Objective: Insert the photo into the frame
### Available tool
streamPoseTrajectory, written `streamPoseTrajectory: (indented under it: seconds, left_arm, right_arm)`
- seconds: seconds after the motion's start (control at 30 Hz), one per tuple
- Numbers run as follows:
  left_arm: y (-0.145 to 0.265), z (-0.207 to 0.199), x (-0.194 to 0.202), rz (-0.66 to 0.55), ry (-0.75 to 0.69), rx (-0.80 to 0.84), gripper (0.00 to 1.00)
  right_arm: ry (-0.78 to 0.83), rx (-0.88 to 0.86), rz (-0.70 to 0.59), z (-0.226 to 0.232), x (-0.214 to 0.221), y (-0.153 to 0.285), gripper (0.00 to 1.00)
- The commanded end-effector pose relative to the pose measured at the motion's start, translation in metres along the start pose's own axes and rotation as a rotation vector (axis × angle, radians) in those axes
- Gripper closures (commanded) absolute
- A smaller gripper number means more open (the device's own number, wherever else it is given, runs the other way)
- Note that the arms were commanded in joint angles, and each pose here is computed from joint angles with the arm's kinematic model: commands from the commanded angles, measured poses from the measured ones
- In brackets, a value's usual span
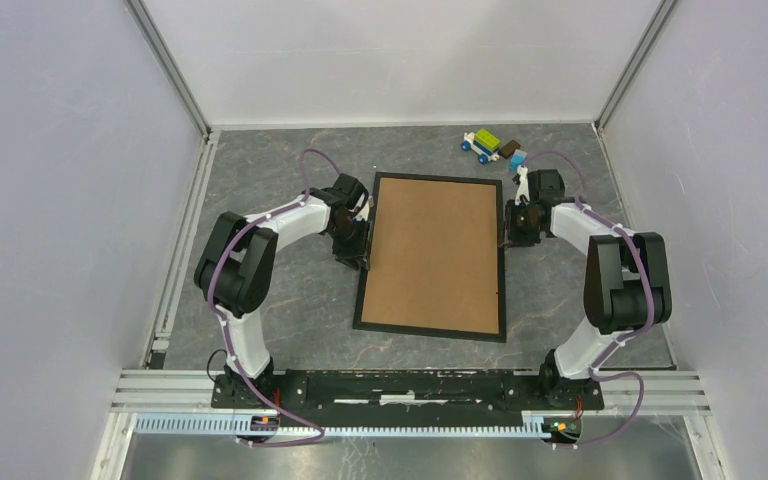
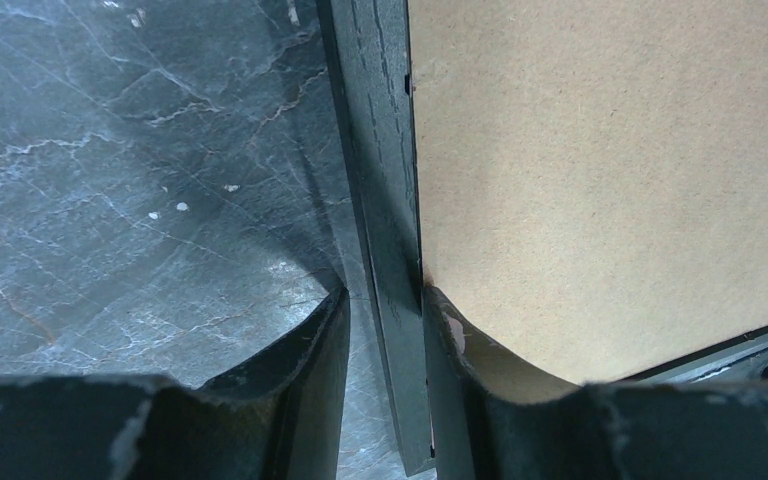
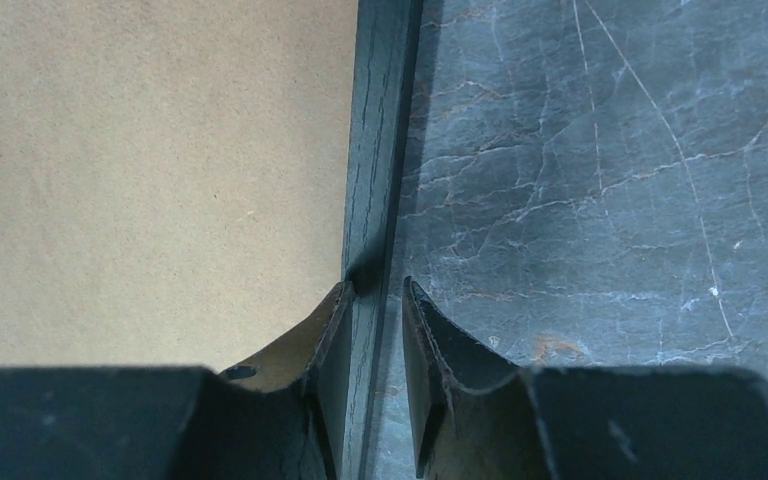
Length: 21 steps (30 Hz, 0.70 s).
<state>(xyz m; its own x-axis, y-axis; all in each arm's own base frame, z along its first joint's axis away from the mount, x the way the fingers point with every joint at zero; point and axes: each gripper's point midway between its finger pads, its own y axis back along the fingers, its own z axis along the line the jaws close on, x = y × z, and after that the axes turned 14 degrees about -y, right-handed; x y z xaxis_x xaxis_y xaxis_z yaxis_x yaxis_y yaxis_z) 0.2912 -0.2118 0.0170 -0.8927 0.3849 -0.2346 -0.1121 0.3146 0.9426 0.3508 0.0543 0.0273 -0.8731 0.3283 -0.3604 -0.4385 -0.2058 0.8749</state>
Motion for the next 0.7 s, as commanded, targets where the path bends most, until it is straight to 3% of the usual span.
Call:
streamPoseTrajectory:
  seconds: [0.0,0.67]
  left_arm:
    - [-0.029,0.004,0.045,0.165,-0.058,-0.022,0.6]
    - [-0.03,0.003,0.046,0.171,-0.062,-0.023,0.61]
  right_arm:
    - [0.0,0.001,0.011,-0.003,0.007,0.008,0.7]
    - [-0.026,0.017,0.048,-0.009,0.014,-0.014,0.7]
